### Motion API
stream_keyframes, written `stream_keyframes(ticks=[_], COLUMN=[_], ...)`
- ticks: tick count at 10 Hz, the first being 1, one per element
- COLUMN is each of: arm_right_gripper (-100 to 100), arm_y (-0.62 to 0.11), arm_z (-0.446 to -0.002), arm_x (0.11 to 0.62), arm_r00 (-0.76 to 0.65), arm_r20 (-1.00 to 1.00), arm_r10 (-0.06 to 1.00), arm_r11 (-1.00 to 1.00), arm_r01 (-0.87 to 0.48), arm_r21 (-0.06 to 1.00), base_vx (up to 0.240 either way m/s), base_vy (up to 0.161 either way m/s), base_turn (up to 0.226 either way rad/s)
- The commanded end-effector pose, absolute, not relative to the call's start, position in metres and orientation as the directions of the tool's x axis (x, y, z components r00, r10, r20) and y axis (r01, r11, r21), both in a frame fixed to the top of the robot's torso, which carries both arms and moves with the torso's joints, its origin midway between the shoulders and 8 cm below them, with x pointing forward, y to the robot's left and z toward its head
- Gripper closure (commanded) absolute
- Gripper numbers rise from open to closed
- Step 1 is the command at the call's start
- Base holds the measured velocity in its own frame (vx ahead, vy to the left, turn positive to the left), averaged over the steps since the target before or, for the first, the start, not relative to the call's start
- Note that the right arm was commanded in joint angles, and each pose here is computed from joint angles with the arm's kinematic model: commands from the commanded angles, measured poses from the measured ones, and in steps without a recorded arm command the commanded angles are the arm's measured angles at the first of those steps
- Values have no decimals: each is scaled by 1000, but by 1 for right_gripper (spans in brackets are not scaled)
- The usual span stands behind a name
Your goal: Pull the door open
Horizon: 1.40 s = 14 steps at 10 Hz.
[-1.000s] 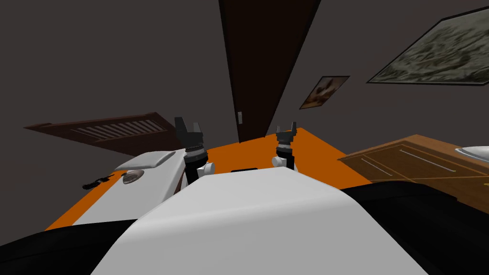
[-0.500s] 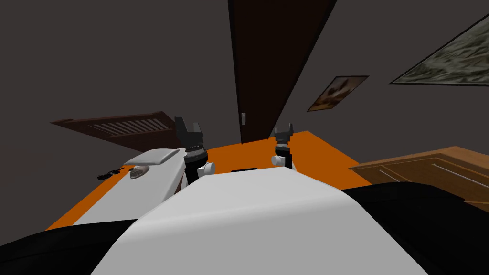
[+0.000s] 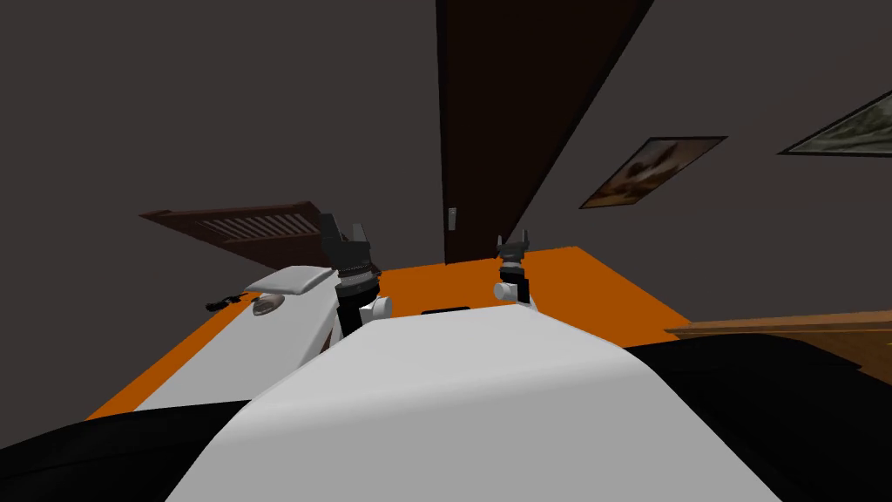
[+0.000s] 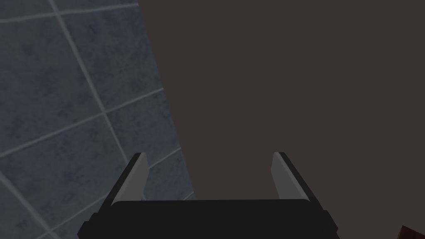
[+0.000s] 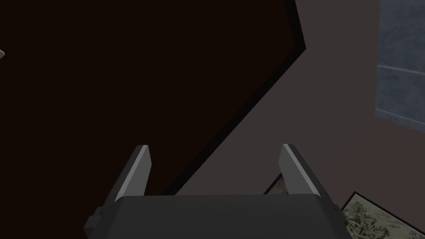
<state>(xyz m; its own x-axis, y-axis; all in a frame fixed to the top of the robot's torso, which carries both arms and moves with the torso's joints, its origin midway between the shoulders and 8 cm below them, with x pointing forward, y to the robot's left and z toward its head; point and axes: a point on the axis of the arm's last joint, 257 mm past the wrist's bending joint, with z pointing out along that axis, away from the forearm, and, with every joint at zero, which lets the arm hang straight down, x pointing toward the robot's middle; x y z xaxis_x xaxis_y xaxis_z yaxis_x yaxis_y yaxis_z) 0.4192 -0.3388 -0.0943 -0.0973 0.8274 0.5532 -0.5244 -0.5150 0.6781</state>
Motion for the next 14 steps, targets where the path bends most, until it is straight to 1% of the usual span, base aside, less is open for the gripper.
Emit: stream_keyframes(ticks=[1,7,14], arm_right_gripper=[-100,-100,-100], arm_y=[-341,-352,-359], arm_z=[-107,-153,-206], arm_x=[427,450,472], arm_r00=[-104,-106,-81], arm_r20=[602,759,898], arm_r10=[792,642,433], arm_r11=[-564,-719,-852], arm_r01=[-501,-426,-361], arm_r21=[656,549,379], base_vx=[106,98,98], base_vy=[1,-12,-19], base_turn=[116,156,146])
